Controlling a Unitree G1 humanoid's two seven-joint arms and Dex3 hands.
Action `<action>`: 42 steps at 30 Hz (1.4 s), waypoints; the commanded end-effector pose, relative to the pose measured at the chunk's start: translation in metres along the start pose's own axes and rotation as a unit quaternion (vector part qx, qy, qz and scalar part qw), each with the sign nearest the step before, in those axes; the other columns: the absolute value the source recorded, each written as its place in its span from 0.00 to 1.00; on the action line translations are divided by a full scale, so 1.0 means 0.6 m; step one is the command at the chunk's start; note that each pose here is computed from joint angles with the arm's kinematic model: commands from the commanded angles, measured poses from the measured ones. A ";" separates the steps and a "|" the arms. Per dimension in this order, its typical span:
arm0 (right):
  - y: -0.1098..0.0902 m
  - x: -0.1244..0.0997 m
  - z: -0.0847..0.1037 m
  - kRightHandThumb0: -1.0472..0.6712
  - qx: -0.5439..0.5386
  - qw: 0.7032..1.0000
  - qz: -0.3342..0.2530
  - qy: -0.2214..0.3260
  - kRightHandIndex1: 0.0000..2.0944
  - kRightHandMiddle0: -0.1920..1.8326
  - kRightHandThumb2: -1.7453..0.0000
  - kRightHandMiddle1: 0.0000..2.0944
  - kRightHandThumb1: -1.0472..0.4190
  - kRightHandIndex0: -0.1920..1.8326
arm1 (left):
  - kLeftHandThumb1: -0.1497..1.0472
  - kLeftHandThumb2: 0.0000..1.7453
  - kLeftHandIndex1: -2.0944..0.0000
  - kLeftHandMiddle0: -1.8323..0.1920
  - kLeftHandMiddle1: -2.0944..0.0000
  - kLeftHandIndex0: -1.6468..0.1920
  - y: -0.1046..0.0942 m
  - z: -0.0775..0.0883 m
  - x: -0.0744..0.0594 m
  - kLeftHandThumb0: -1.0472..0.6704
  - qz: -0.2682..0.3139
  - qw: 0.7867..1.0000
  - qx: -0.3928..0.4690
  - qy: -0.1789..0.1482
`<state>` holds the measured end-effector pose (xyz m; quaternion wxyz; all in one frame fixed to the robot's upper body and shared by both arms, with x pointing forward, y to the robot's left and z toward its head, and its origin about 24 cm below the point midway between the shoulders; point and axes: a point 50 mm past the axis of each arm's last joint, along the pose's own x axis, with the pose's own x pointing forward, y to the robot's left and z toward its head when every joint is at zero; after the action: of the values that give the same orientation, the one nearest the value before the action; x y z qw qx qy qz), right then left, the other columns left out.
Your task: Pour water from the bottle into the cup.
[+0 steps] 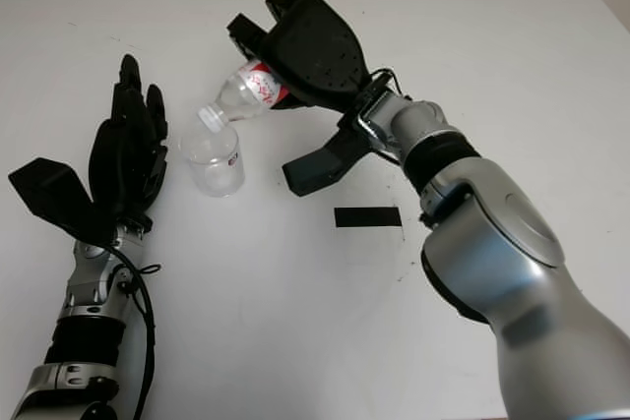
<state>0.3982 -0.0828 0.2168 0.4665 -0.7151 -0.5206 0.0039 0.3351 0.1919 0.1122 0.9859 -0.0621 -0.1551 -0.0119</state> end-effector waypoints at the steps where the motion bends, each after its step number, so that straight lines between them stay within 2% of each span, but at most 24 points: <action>1: -0.019 0.016 -0.014 0.31 -0.012 1.000 -0.023 0.003 1.00 0.47 0.83 1.00 0.00 0.75 | 1.00 0.40 1.00 1.00 1.00 1.00 -0.001 0.001 -0.002 0.13 -0.005 1.000 0.001 -0.002; 6: -0.018 0.011 -0.020 0.32 0.050 0.997 -0.022 0.045 1.00 0.48 0.82 1.00 0.00 0.74 | 1.00 0.40 1.00 1.00 1.00 1.00 -0.002 0.000 -0.004 0.13 -0.003 1.000 0.000 -0.002; 9: -0.017 0.007 -0.029 0.32 0.089 0.992 -0.017 0.092 1.00 0.52 0.81 1.00 0.00 0.73 | 1.00 0.40 1.00 1.00 1.00 1.00 -0.003 0.000 -0.005 0.13 -0.001 1.000 0.001 -0.001; 13: -0.015 -0.003 -0.044 0.32 0.162 0.973 -0.021 0.161 1.00 0.57 0.80 1.00 0.00 0.76 | 1.00 0.40 1.00 1.00 1.00 1.00 -0.003 -0.001 -0.006 0.13 -0.001 1.000 0.002 0.000; 16: -0.014 -0.012 -0.051 0.33 0.192 0.962 -0.024 0.191 1.00 0.58 0.81 1.00 0.00 0.76 | 1.00 0.40 1.00 1.00 1.00 1.00 -0.004 0.000 -0.006 0.13 -0.004 1.000 0.001 -0.001; 19: -0.011 -0.026 -0.060 0.33 0.249 0.938 -0.028 0.239 1.00 0.58 0.82 1.00 0.00 0.78 | 1.00 0.40 1.00 1.00 1.00 1.00 -0.003 0.000 -0.006 0.13 -0.004 1.000 0.002 -0.001; 21: -0.008 -0.039 -0.064 0.34 0.310 0.911 -0.035 0.271 1.00 0.60 0.81 1.00 0.00 0.79 | 1.00 0.40 1.00 1.00 1.00 1.00 -0.001 0.000 -0.007 0.13 -0.002 1.000 0.003 -0.001; 23: -0.003 -0.056 -0.064 0.36 0.393 0.868 -0.040 0.300 1.00 0.61 0.81 1.00 0.00 0.78 | 1.00 0.40 1.00 1.00 1.00 1.00 -0.001 0.000 -0.007 0.13 -0.006 1.000 0.004 0.001; 27: -0.006 -0.087 -0.063 0.39 0.514 0.794 -0.039 0.322 1.00 0.63 0.79 1.00 0.00 0.78 | 1.00 0.41 1.00 1.00 1.00 1.00 -0.002 0.000 -0.008 0.12 -0.009 1.000 0.003 0.003; 28: -0.011 -0.101 -0.062 0.39 0.538 0.776 -0.044 0.325 1.00 0.61 0.78 1.00 0.00 0.77 | 1.00 0.41 1.00 1.00 1.00 1.00 -0.003 0.000 -0.009 0.12 -0.011 1.000 0.002 0.002; 29: -0.016 -0.114 -0.061 0.39 0.562 0.756 -0.049 0.333 1.00 0.55 0.78 1.00 0.00 0.71 | 1.00 0.40 1.00 1.00 1.00 1.00 -0.002 0.000 -0.009 0.12 -0.013 1.000 0.001 0.003; 31: -0.024 -0.132 -0.057 0.38 0.597 0.722 -0.051 0.346 1.00 0.51 0.78 1.00 0.00 0.66 | 1.00 0.40 1.00 1.00 1.00 1.00 -0.002 -0.001 -0.010 0.12 -0.014 1.000 0.001 0.004; 35: -0.037 -0.165 -0.038 0.39 0.674 0.644 -0.050 0.359 1.00 0.51 0.78 1.00 0.00 0.67 | 1.00 0.40 1.00 1.00 1.00 1.00 -0.002 -0.001 -0.010 0.12 -0.016 1.000 0.003 0.005; 38: -0.050 -0.175 -0.028 0.39 0.700 0.613 -0.044 0.364 1.00 0.58 0.77 1.00 0.00 0.75 | 1.00 0.41 1.00 1.00 1.00 1.00 -0.002 -0.001 -0.011 0.13 -0.016 1.000 0.001 0.006; 42: -0.069 -0.185 -0.023 0.39 0.719 0.591 -0.037 0.364 1.00 0.56 0.78 1.00 0.00 0.76 | 1.00 0.41 1.00 1.00 1.00 1.00 -0.003 -0.001 -0.011 0.13 -0.020 1.000 0.004 0.006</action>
<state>0.3297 -0.1729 0.1914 0.9813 -0.0762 -0.1473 0.0982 0.3317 0.1894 0.1115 0.9864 -0.0582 -0.1511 -0.0285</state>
